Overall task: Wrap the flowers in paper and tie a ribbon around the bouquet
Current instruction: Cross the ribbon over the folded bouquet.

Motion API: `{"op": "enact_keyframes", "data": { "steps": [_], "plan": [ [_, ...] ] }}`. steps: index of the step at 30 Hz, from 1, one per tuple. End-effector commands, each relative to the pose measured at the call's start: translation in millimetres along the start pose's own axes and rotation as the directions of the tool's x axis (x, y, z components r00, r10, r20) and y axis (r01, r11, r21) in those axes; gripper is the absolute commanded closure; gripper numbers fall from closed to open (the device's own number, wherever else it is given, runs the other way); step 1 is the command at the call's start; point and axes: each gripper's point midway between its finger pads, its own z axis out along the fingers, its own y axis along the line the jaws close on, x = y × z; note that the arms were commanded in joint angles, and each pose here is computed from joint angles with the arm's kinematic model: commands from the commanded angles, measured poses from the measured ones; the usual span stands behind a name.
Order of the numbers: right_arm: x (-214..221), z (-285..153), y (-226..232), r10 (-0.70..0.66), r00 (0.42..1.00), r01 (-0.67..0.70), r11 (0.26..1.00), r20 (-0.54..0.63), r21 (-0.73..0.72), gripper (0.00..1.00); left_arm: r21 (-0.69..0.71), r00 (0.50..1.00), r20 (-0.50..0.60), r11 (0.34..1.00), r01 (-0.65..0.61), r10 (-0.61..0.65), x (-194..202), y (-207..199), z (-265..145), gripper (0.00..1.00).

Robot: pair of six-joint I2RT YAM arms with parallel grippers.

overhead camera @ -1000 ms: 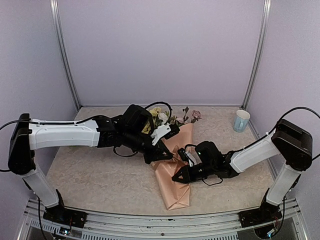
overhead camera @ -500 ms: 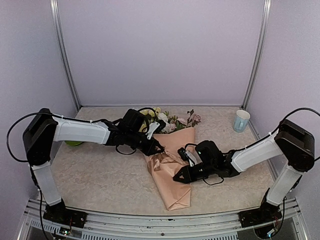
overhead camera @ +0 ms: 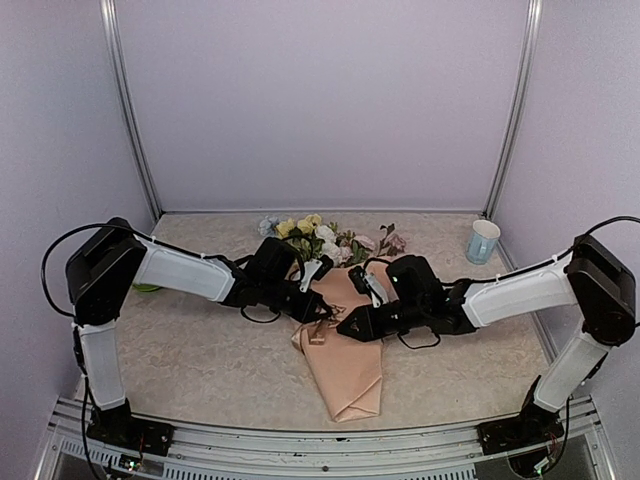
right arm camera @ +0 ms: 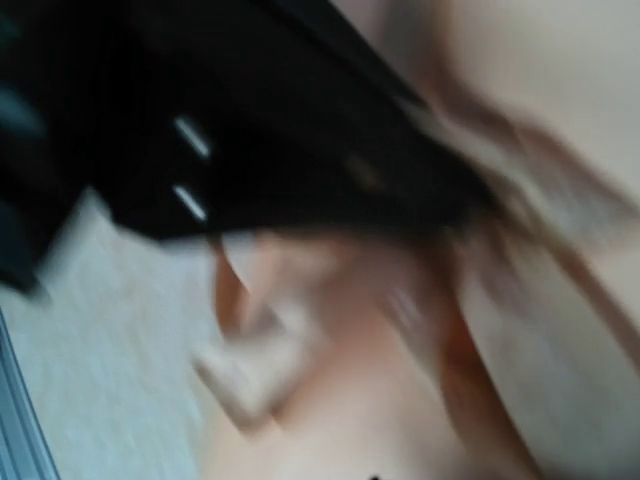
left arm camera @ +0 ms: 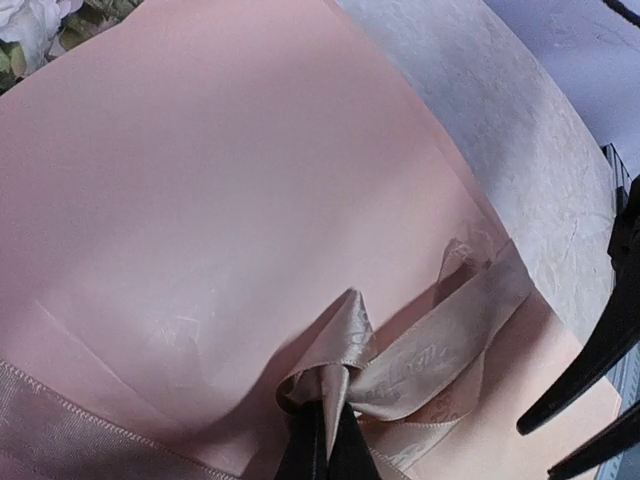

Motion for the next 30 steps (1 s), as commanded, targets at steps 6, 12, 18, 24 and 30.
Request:
{"op": "enact_keyframes", "data": {
  "steps": [6,12,18,24,30],
  "plan": [
    [-40,6,-2,-0.09,0.995,0.088,0.994,0.047,0.059,0.77,0.117,0.983,0.176,0.991,-0.069,0.048,-45,-29,-20,1.0],
    [-47,2,-16,-0.065,0.996,0.06,0.996,0.068,0.073,0.76,0.12,0.978,0.195,0.989,-0.092,0.067,-49,-29,-24,1.0],
    [-43,10,-20,-0.064,0.997,0.06,0.995,0.042,0.075,0.77,0.111,0.979,0.193,0.991,-0.081,0.058,-48,-24,-18,1.0],
    [-36,21,-24,-0.091,0.996,0.091,0.994,-0.004,0.068,0.7,0.102,0.982,0.181,0.992,-0.077,0.057,-45,-21,-16,1.0],
    [-34,28,-28,-0.118,0.993,0.12,0.99,-0.03,0.074,0.65,0.096,0.983,0.175,0.993,-0.073,0.055,-44,-20,-15,1.0]
  ]
}}
